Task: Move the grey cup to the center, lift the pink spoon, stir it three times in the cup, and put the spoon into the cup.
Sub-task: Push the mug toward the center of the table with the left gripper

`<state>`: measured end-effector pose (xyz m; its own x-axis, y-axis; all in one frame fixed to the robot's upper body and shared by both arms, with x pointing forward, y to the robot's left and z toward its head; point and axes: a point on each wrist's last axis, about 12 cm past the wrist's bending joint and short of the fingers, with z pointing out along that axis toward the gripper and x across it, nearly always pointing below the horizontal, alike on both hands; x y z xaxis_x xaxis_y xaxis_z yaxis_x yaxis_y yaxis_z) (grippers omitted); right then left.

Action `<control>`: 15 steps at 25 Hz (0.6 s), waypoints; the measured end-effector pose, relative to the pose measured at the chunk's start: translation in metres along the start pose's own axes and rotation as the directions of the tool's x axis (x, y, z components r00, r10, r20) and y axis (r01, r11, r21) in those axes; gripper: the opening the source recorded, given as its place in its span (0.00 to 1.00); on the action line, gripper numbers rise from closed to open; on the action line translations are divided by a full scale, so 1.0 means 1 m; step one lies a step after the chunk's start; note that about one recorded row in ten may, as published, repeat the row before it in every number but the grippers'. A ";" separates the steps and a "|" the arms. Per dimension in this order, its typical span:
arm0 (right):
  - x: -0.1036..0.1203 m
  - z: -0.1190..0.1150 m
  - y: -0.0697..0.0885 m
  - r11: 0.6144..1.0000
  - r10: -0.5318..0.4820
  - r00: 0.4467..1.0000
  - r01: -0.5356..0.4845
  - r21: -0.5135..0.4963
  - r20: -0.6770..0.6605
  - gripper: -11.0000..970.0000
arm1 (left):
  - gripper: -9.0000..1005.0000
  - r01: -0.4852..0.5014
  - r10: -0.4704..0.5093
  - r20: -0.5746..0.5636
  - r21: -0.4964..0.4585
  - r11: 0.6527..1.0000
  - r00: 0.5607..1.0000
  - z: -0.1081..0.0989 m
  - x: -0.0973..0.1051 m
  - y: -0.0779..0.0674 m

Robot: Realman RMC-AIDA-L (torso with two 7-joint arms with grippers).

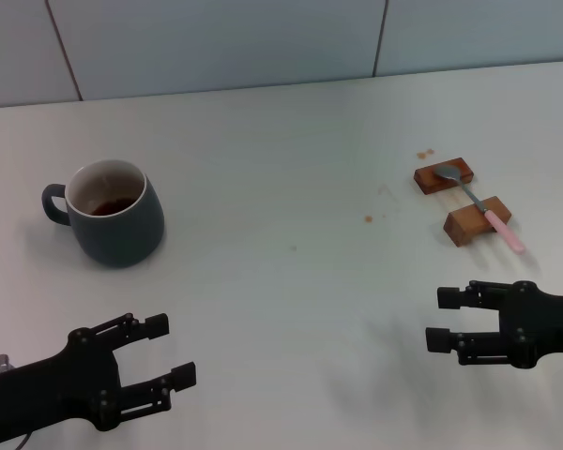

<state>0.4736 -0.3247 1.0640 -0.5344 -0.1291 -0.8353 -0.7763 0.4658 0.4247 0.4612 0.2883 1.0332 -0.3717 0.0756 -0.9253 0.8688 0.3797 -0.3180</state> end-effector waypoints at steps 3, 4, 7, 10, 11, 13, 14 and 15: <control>0.001 0.002 0.000 1.000 0.005 1.000 -0.005 -0.005 0.000 0.83 | 0.80 0.003 -0.003 -0.003 0.002 1.000 1.000 0.000 -0.001 0.000; 0.001 0.003 0.000 1.000 0.005 1.000 -0.005 -0.008 -0.001 0.83 | 0.80 0.002 -0.002 -0.004 0.002 1.000 1.000 0.000 -0.001 0.001; 0.001 0.005 -0.001 1.000 0.005 1.000 -0.005 -0.007 -0.003 0.83 | 0.80 0.003 -0.002 -0.004 0.002 1.000 1.000 0.001 -0.001 0.001; 0.001 0.006 -0.001 1.000 0.007 1.000 -0.007 -0.005 -0.003 0.83 | 0.80 -0.008 0.008 0.020 0.004 1.000 1.000 -0.001 -0.003 -0.001; 0.001 0.006 -0.001 1.000 0.008 1.000 -0.008 -0.004 -0.003 0.83 | 0.80 -0.008 0.008 0.020 0.004 1.000 1.000 -0.001 -0.003 -0.001; 0.001 0.006 -0.001 1.000 0.008 1.000 -0.008 -0.004 -0.003 0.83 | 0.80 -0.072 0.084 0.158 -0.078 0.994 0.984 -0.019 -0.010 -0.002; 0.001 0.006 -0.001 1.000 0.008 1.000 -0.008 -0.004 -0.003 0.83 | 0.80 -0.072 0.084 0.158 -0.078 0.994 0.984 -0.019 -0.010 -0.002; 0.001 0.006 -0.001 1.000 0.008 1.000 -0.008 -0.004 -0.003 0.83 | 0.80 -0.095 0.124 0.212 -0.139 0.986 0.969 -0.029 -0.014 0.000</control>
<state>0.4758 -0.3203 1.0604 -0.5419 -0.1280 -0.8307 -0.7732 0.4633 0.4330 0.4563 0.3142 1.0521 -0.1834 -0.0754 -0.9801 0.8462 0.4953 -0.1964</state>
